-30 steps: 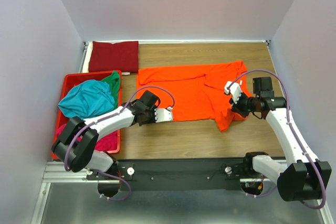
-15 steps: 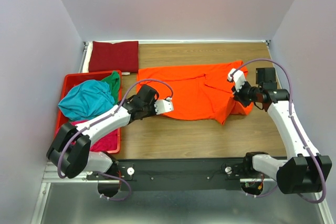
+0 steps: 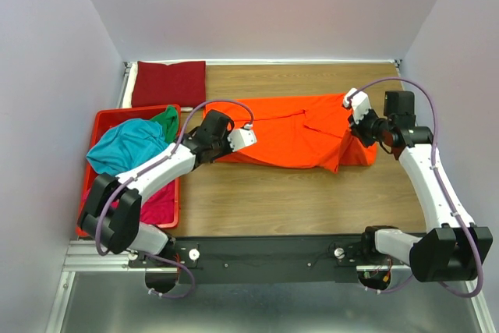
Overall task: Fold and stack the t-shirts
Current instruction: Fold the tshirt
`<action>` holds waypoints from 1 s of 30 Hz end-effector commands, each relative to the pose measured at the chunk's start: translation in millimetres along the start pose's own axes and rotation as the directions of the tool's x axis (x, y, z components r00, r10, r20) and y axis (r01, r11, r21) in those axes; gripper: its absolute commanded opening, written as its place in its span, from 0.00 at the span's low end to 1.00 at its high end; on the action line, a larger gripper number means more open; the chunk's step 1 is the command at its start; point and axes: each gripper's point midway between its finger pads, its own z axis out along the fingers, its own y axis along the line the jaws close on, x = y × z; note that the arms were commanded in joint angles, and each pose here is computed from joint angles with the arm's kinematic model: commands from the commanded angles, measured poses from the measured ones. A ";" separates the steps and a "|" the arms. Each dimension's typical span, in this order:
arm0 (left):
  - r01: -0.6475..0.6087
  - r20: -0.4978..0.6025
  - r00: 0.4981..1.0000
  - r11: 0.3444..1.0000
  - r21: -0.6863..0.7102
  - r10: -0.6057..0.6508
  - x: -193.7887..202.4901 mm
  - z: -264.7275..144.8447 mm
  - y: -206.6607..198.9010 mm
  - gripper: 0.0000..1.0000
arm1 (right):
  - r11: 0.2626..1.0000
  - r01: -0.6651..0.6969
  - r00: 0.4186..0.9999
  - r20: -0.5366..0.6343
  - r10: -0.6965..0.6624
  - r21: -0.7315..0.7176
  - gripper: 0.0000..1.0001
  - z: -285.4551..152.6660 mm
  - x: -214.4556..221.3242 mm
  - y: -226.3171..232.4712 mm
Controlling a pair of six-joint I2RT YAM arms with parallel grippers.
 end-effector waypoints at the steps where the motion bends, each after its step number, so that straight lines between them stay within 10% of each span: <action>1: 0.035 -0.013 0.999 0.999 -0.032 -0.036 -1.8 2.4 16.6 0.09 | 0.996 -0.007 1.000 0.030 0.005 0.086 0.01 -3.2 -14.0 -22.9; 30: 0.092 -0.082 0.992 0.995 -0.038 -0.095 3.5 50.2 60.6 0.04 | 0.992 -0.052 0.999 0.021 0.050 0.117 0.01 47.8 -25.3 -90.3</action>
